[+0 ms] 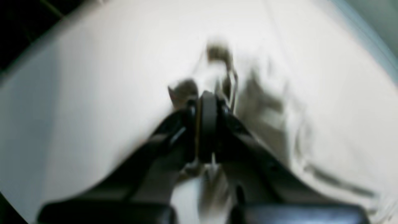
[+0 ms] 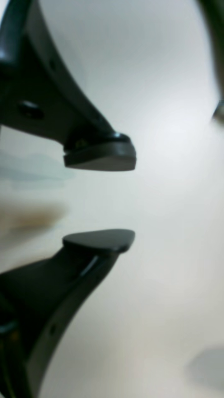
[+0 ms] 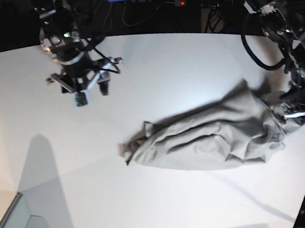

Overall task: Layout the t-shirt on the table in an organized manner, then fold the t-shirt properly
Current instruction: 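Reach the right gripper to the shirt's loose end and grasp it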

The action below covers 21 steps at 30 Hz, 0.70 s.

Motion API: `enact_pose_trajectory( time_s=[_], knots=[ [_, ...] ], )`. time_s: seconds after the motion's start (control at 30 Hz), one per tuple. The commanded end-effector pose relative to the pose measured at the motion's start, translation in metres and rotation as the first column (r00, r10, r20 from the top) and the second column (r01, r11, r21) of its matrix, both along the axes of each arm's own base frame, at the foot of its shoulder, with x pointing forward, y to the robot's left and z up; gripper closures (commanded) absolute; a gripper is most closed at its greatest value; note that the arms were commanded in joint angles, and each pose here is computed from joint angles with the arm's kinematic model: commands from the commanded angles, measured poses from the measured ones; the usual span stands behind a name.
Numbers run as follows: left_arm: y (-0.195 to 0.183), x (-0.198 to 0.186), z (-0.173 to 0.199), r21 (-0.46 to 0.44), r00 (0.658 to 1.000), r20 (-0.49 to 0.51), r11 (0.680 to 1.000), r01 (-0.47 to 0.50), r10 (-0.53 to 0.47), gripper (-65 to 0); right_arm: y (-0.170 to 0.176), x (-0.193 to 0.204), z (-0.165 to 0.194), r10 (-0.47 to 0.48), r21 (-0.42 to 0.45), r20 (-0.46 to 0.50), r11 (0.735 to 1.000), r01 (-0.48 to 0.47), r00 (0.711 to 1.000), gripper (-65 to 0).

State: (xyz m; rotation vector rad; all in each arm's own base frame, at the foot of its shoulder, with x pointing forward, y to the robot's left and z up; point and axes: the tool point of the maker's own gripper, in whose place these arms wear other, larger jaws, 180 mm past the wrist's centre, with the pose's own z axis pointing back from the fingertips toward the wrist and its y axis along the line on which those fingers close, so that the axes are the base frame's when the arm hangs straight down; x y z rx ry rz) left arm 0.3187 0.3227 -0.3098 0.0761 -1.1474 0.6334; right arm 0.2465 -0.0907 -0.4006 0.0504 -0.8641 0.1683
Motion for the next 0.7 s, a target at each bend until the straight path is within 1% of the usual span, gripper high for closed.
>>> enact_pose_trajectory(
  time_s=[0.0, 0.07, 0.2, 0.27, 0.4, 0.53, 0.67],
  knots=[
    [0.006, 0.001, 0.013, 0.023, 1.000, 0.030, 1.000, -0.002, 0.002, 0.0, 0.003, 0.012, 0.010, 0.010, 0.002, 0.048, 1.000, -0.011, 0.999, -31.0],
    [0.015, -0.007, 0.014, 0.043, 1.000, 0.021, 0.999, -0.018, 0.017, 0.0, 0.017, 0.020, 0.010, 0.044, 0.012, 0.057, 0.999, -0.045, 0.997, -31.0],
    [0.029, -0.023, 0.004, 0.069, 0.999, -0.027, 0.997, -0.032, 0.033, 0.0, 0.046, 0.040, 0.004, 0.126, 0.011, 0.060, 0.992, -0.127, 0.990, -31.0],
    [0.032, -0.031, -0.010, 0.066, 0.997, -0.068, 0.997, -0.032, 0.036, 0.0, 0.058, 0.054, 0.000, 0.168, -0.001, 0.060, 0.986, -0.168, 0.984, -31.0],
    [0.032, -0.041, -0.021, 0.061, 0.994, -0.101, 0.998, -0.032, 0.038, 0.0, 0.084, 0.079, -0.013, 0.245, -0.029, 0.040, 0.969, -0.244, 0.969, -31.1],
    [0.032, -0.043, -0.022, 0.062, 0.993, -0.109, 0.998, -0.030, 0.036, 0.0, 0.090, 0.109, -0.023, 0.250, -0.054, 0.011, 0.967, -0.249, 0.968, -31.1],
    [0.032, -0.044, -0.025, 0.057, 0.992, -0.117, 0.998, -0.030, 0.037, 0.0, 0.094, 0.121, -0.021, 0.252, -0.056, 0.014, 0.967, -0.250, 0.968, -31.1]
  ],
)
